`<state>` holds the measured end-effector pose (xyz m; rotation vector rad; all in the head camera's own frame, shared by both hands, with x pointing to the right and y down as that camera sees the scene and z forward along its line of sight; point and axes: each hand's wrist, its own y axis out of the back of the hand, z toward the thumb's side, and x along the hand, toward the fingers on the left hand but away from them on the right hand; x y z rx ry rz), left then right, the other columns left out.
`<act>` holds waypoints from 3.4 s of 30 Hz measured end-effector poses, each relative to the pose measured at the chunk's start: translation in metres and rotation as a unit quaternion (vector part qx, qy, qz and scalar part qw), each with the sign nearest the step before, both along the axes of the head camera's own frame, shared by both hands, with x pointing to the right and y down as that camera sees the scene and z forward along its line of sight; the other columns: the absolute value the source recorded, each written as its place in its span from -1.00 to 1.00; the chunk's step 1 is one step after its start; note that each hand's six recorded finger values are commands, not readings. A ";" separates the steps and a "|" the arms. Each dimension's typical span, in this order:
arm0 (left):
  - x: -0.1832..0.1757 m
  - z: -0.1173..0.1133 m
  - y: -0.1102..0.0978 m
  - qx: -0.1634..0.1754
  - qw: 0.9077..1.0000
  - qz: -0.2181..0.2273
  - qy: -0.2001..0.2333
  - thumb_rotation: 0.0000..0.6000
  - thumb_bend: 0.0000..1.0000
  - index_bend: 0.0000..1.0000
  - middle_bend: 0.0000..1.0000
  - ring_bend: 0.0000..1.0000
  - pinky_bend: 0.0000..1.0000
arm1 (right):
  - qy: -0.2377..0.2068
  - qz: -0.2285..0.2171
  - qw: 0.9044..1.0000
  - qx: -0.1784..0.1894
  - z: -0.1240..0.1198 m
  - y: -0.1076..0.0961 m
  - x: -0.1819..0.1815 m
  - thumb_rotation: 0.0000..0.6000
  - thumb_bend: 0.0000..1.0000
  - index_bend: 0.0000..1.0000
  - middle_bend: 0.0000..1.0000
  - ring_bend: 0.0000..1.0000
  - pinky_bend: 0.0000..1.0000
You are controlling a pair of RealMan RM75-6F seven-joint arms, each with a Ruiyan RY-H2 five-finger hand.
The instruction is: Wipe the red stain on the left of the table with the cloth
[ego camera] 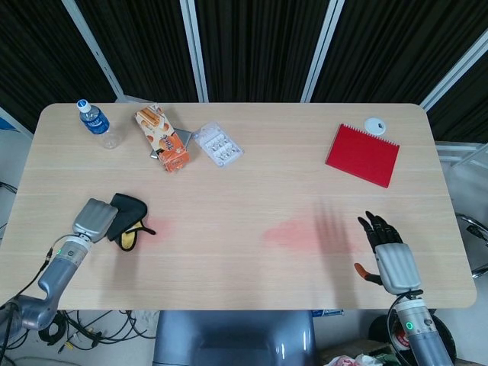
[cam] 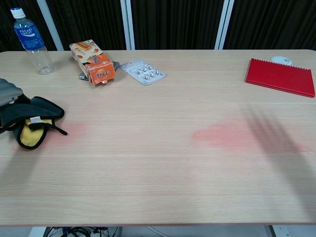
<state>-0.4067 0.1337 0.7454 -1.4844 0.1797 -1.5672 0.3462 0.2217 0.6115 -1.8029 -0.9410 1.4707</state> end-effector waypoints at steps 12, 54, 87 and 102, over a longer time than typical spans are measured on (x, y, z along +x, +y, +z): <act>0.028 0.005 0.029 -0.035 0.998 0.042 0.030 1.00 -0.04 0.39 0.37 0.17 0.31 | -0.003 0.005 1.000 0.011 -0.003 -0.003 0.001 1.00 -0.69 -1.00 -1.00 -1.00 -0.73; -0.031 0.010 0.004 -0.014 0.999 -0.011 -0.045 1.00 -0.03 0.42 0.40 0.20 0.32 | -0.008 -0.007 1.000 0.013 0.000 -0.001 -0.009 1.00 -0.69 -1.00 -1.00 -1.00 -0.73; 0.030 -0.001 0.083 -0.099 0.990 0.103 0.015 1.00 -0.03 0.43 0.40 0.20 0.32 | -0.011 -0.004 1.000 0.018 -0.002 -0.002 -0.009 1.00 -0.69 -1.00 -1.00 -1.00 -0.73; -0.002 0.007 0.039 -0.067 0.997 0.028 -0.026 1.00 -0.03 0.43 0.40 0.20 0.32 | -0.013 -0.004 1.000 0.017 -0.001 -0.003 -0.009 1.00 -0.68 -1.00 -1.00 -1.00 -0.73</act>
